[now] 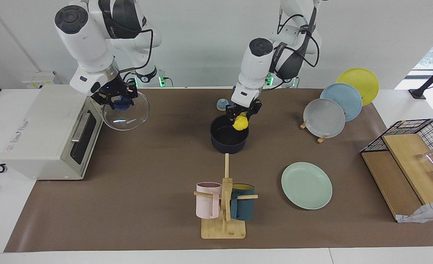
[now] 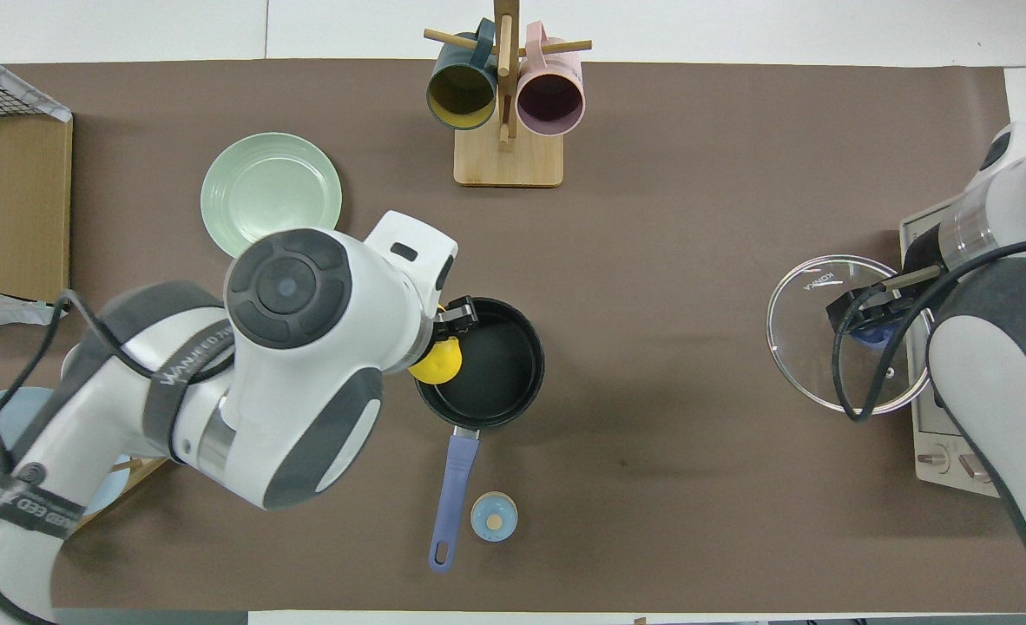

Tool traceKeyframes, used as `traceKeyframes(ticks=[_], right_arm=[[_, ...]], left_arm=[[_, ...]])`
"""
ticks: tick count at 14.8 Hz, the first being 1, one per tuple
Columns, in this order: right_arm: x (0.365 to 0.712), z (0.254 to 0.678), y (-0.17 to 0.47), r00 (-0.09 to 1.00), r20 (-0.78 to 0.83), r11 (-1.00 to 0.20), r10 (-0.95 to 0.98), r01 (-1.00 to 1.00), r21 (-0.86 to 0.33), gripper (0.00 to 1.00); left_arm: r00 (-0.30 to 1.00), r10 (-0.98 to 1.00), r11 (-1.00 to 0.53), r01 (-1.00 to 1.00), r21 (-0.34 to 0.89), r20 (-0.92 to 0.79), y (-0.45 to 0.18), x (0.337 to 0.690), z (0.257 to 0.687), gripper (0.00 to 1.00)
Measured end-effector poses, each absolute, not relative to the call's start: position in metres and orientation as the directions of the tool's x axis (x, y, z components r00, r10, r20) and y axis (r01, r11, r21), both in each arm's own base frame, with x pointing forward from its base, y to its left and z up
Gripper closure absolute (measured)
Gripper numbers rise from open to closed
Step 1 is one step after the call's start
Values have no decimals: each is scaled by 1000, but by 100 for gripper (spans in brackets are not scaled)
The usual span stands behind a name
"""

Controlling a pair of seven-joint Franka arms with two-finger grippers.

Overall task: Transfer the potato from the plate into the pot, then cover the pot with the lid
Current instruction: 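Carry the potato with the left gripper over the black saucepan, then lower the potato into the saucepan and open the left gripper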

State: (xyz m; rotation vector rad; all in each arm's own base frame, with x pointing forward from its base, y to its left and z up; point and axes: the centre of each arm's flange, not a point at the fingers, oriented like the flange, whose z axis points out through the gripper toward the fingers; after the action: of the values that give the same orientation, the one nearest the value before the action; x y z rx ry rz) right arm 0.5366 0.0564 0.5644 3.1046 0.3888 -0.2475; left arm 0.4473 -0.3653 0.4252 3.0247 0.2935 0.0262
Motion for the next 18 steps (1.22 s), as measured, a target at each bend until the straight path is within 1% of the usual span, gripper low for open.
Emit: traceKeyframes(ticks=[3, 6, 11, 18], right_arm=[[537, 564, 57, 959, -156, -972, 236, 236, -15, 34], [537, 565, 57, 960, -155, -972, 234, 235, -15, 34], [537, 565, 57, 960, -155, -972, 234, 235, -14, 34], [536, 565, 67, 959, -154, -971, 237, 238, -12, 34]], left_arm=[[990, 139, -984, 135, 115, 23, -375, 439, 389, 35], [998, 66, -993, 65, 99, 12, -386, 432, 368, 35], [1000, 19, -996, 20, 85, -5, -403, 421, 332, 35], [1000, 9, -998, 10, 69, -20, -400, 418, 319, 35]])
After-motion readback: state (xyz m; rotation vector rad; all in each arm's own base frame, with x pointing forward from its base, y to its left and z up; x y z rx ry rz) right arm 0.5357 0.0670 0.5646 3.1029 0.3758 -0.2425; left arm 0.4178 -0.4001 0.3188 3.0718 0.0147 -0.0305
